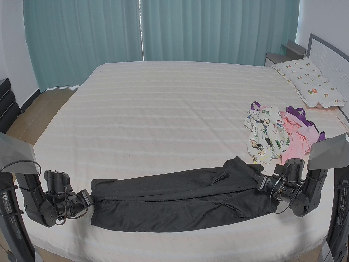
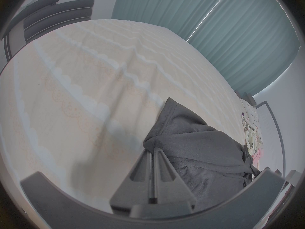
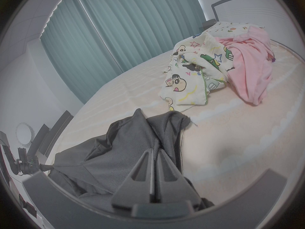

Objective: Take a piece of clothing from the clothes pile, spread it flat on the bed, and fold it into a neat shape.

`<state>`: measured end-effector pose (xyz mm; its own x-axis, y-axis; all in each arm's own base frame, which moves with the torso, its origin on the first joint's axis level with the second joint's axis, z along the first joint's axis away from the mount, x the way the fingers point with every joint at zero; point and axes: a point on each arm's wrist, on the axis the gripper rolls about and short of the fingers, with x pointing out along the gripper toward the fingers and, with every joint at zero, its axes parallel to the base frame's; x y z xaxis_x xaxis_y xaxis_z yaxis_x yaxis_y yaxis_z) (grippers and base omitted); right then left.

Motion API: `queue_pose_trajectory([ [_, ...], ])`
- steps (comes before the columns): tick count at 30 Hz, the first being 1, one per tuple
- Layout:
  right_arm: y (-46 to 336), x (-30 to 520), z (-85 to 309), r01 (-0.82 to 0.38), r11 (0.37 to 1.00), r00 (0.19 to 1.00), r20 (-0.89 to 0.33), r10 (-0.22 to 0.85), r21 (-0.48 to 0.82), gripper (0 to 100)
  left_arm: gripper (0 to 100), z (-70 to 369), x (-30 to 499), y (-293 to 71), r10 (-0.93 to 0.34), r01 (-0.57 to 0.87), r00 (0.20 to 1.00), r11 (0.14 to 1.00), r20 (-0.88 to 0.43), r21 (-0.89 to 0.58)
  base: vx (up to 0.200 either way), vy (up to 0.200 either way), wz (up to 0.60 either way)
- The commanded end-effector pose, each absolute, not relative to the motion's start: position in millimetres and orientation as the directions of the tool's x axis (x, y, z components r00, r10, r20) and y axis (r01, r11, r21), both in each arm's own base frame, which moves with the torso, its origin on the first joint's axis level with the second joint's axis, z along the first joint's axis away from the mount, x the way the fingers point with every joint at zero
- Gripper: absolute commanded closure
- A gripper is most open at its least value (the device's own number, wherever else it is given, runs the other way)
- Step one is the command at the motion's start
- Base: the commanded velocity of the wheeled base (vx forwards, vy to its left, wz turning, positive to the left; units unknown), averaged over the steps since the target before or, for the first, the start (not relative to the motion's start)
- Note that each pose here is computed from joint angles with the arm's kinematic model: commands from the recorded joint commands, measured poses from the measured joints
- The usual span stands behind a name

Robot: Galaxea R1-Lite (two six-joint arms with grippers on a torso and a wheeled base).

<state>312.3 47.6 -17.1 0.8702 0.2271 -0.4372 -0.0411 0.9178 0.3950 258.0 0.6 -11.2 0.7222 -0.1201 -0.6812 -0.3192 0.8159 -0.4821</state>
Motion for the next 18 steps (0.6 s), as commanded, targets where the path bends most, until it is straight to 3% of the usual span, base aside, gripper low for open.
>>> queue_pose_trajectory([
  [1, 48, 309, -27, -0.029, 0.919, 0.854, -0.468, 0.227, 0.393, 0, 100, -17, 257, -1, -0.126, -0.325, 0.706, 0.816, -0.697, -0.477, 0.000, 0.000, 0.00],
  [2, 48, 308, -28, -0.028, 0.919, 0.853, -0.470, 0.227, 0.393, 0, 0, -17, 257, -1, -0.126, -0.326, 0.705, 0.816, -0.698, -0.477, 0.000, 0.000, 0.00],
  [12, 45, 305, -4, -0.063, 0.907, 0.902, -0.365, 0.230, 0.417, 0, 0, -8, 255, 2, -0.117, -0.337, 0.731, 0.795, -0.673, -0.504, 0.000, 0.000, 0.00],
  [13, 43, 304, 10, -0.071, 0.890, 0.915, -0.326, 0.237, 0.449, 0, 0, 9, 256, 4, -0.114, -0.347, 0.780, 0.740, -0.616, -0.577, 0.000, 0.000, 0.00],
  [18, 41, 306, 34, -0.107, 0.869, 0.929, -0.262, 0.261, 0.483, 0, 0, 50, 259, 3, -0.175, -0.275, 0.864, 0.621, -0.472, -0.734, 0.000, 0.000, 0.00],
])
